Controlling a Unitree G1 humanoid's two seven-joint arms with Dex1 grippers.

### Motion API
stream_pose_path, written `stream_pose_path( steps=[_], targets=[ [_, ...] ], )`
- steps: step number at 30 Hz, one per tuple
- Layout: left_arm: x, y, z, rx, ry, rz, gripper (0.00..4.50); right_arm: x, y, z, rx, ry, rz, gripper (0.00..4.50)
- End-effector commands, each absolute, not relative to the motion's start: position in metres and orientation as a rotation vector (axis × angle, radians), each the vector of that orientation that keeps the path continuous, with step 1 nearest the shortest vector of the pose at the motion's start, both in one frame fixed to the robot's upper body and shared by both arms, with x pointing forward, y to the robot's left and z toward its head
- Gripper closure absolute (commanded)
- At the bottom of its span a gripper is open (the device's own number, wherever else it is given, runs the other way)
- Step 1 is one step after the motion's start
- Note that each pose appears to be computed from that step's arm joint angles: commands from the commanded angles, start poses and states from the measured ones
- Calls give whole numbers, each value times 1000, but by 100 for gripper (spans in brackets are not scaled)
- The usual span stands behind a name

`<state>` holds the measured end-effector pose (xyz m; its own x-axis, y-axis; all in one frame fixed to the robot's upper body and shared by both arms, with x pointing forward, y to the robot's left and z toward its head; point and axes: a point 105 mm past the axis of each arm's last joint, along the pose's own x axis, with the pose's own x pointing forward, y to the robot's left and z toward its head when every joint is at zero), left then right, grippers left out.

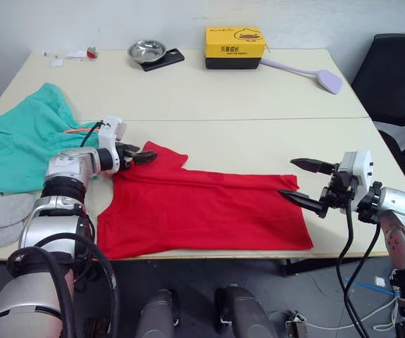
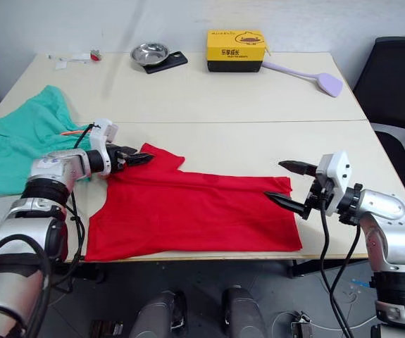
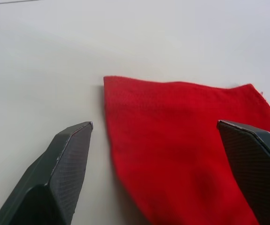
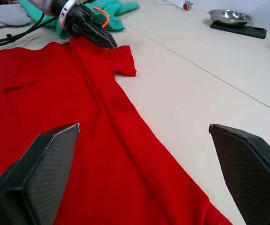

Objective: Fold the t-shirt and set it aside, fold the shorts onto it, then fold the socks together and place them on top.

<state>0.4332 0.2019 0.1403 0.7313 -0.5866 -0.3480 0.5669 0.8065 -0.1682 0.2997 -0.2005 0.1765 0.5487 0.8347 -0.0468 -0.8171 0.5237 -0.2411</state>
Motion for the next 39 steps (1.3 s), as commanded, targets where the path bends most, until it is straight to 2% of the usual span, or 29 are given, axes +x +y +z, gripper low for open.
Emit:
stream_pose_path(
  steps=[1, 3, 15, 16, 22, 25, 34, 39],
  targets=[
    [433, 199, 128, -34, 437, -632, 22, 295, -197, 187, -255, -123, 1001, 0],
    [433, 197, 129, -24, 412, -643, 62, 295, -197, 186, -255, -122, 1001, 0],
    [423, 201, 153, 23, 176, -794, 435, 291, -199, 181, -251, -120, 986, 0],
    [421, 201, 157, 25, 140, -812, 446, 291, -199, 181, -251, -120, 985, 0],
    [403, 205, 176, 135, -15, -932, 446, 291, -200, 177, -253, -114, 983, 0],
    [387, 207, 178, 218, -68, -1014, 446, 290, -200, 175, -254, -111, 985, 0],
    [332, 210, 152, 436, -60, -1176, 446, 287, -205, 165, -267, -79, 991, 0],
    [310, 211, 141, 506, -64, -1208, 446, 288, -208, 160, -271, -67, 989, 0]
  ],
)
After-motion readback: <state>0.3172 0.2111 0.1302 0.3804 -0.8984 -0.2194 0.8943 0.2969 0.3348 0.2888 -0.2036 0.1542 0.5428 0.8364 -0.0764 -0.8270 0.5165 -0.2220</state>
